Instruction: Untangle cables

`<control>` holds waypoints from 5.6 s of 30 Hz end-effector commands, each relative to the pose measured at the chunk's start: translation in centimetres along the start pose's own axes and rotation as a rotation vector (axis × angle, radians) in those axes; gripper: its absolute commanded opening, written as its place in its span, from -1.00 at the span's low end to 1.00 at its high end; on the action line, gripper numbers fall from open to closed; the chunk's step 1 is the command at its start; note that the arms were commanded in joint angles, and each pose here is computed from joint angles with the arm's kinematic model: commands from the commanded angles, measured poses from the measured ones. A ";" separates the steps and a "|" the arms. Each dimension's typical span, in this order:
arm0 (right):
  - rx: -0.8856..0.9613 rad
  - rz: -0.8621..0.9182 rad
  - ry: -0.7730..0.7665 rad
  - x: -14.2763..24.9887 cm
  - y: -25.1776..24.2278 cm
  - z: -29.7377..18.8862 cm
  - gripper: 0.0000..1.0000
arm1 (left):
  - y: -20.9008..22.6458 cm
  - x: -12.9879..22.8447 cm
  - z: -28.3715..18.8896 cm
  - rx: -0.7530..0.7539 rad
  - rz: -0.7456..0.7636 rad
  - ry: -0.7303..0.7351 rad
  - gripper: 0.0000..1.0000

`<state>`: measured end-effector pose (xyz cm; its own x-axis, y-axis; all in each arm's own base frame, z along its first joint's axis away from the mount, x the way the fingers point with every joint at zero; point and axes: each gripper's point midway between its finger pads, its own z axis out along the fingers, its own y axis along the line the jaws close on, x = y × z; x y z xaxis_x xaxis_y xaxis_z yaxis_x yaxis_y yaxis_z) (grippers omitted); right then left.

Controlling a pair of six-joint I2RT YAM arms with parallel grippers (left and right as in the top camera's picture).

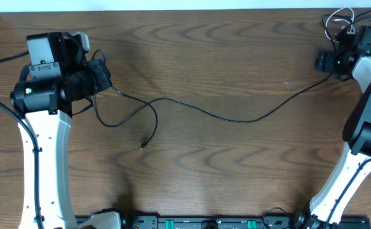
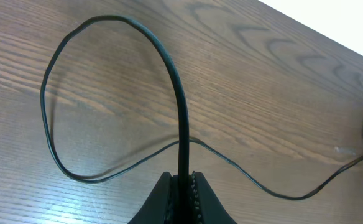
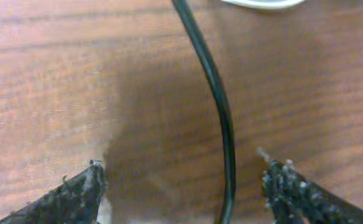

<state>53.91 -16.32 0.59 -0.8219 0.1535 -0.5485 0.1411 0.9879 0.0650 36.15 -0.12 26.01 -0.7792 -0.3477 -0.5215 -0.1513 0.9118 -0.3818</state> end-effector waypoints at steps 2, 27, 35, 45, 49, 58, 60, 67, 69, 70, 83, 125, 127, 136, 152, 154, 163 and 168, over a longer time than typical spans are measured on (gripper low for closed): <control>-0.122 0.121 0.011 2.2 2.2 1.0 0.37 | -0.3 -0.1 0.1 0.013 0.005 0.001 -0.86; -0.505 -0.034 0.175 3.4 21.2 -11.0 -0.98 | -3.5 -0.2 0.5 0.092 0.057 -0.012 -0.85; -0.525 -0.136 0.068 1.5 24.8 -20.0 -0.98 | -13.3 -0.8 0.4 0.359 0.083 -0.078 -0.86; -0.560 -0.119 0.084 2.2 25.5 -23.1 -0.98 | -24.3 2.3 -2.0 0.640 0.160 -0.074 -0.85; -0.583 -0.154 0.071 2.2 26.8 -23.4 -0.97 | -25.1 4.0 -2.4 0.703 0.202 -0.006 -0.85; -0.497 -0.167 0.050 2.0 27.0 -22.7 -0.98 | -21.1 12.4 2.4 0.629 0.433 0.357 -0.85; -0.481 -0.150 0.047 1.8 26.4 -22.5 -0.98 | -21.2 15.0 3.1 0.706 0.479 0.475 -0.86; -0.433 -0.047 0.036 0.6 22.7 -22.0 -0.98 | -20.5 23.9 6.9 0.796 0.567 0.848 -0.85; -0.417 -0.019 0.028 0.2 21.3 -21.9 -0.98 | -20.9 26.3 8.2 0.795 0.580 0.914 -0.85; -0.412 -0.009 0.025 0.0 20.8 -21.8 -0.98 | -21.2 26.9 8.4 0.798 0.592 0.926 -0.85; -0.477 0.008 0.007 -0.5 18.4 -22.4 -0.98 | -22.7 24.2 9.8 0.582 0.736 0.735 0.44; -0.128 -0.389 0.527 23.3 38.1 -18.1 0.51 | -11.2 1.8 -1.5 0.336 0.399 0.087 0.92; -0.104 -0.333 0.540 23.7 37.8 -17.9 0.57 | -11.2 1.9 -1.5 0.336 0.399 0.089 0.92; 0.076 -0.150 0.598 27.3 33.7 -16.1 0.78 | -11.0 2.3 -1.5 0.332 0.392 0.107 0.92; 0.053 -0.186 0.653 29.6 32.7 -15.4 0.57 | -11.0 2.4 -1.5 0.331 0.390 0.113 0.92; 0.057 -0.217 0.657 29.7 32.1 -15.3 0.54 | -11.0 2.4 -1.5 0.331 0.390 0.113 0.92; 0.137 -0.277 0.583 29.5 28.2 -12.6 0.31 | -11.0 2.4 -1.5 0.331 0.390 0.112 0.92; 0.094 -0.288 0.440 25.8 27.2 -9.5 0.20 | -11.0 2.3 -1.5 0.332 0.392 0.107 0.92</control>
<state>30.33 19.24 -0.43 -0.9880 -0.0709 -0.1372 -0.0721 0.9974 0.0035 34.80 -10.91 30.13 -0.7982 0.0559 -0.5998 0.3645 0.8375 -0.4071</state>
